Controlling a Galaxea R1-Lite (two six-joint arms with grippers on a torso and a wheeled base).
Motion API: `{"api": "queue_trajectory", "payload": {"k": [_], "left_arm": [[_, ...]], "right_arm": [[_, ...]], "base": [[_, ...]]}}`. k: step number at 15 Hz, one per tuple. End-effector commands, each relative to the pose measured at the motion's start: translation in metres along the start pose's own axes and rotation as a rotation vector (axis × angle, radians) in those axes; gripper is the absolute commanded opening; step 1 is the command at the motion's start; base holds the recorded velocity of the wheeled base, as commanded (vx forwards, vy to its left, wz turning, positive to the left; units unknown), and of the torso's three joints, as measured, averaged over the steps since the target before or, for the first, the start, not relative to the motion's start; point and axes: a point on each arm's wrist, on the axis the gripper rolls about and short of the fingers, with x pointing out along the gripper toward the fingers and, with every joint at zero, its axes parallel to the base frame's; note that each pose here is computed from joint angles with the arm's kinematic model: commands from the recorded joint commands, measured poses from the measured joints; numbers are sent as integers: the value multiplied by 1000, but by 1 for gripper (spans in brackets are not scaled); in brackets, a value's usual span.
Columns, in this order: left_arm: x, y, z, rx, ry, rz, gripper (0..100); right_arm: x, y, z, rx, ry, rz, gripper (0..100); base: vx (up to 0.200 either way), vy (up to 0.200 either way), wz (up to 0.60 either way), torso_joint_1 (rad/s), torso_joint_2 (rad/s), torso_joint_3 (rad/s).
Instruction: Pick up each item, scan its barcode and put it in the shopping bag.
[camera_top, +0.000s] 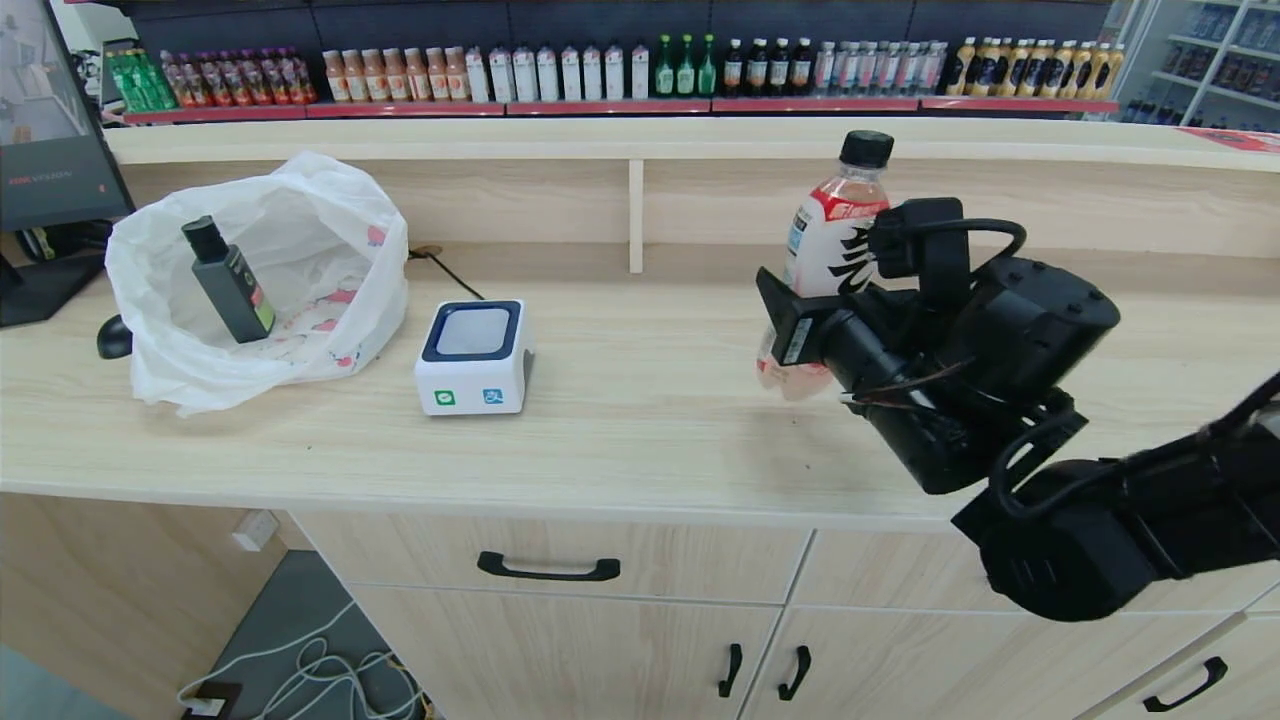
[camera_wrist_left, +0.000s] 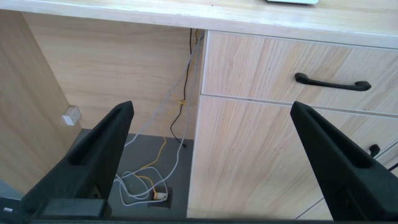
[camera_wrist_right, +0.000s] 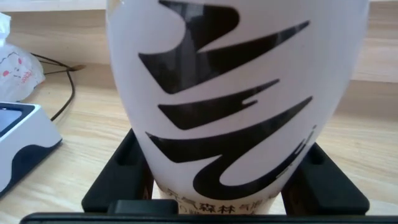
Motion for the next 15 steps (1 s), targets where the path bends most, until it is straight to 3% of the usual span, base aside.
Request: {"api": "queue_trajectory", "payload": {"k": [1, 6, 9, 15], "left_arm": [[0, 0, 0, 0, 0, 0, 100], [0, 0, 0, 0, 0, 0, 100], [0, 0, 0, 0, 0, 0, 100], [0, 0, 0, 0, 0, 0, 100]], "right_arm": [[-30, -1, 19, 9, -6, 27, 0], [-78, -1, 24, -17, 41, 92, 0], [-105, -13, 28, -8, 49, 103, 0], [-106, -21, 33, 145, 33, 216, 0]], "base": [[0, 0, 0, 0, 0, 0], [0, 0, 0, 0, 0, 0], [0, 0, 0, 0, 0, 0], [0, 0, 0, 0, 0, 0]]}}
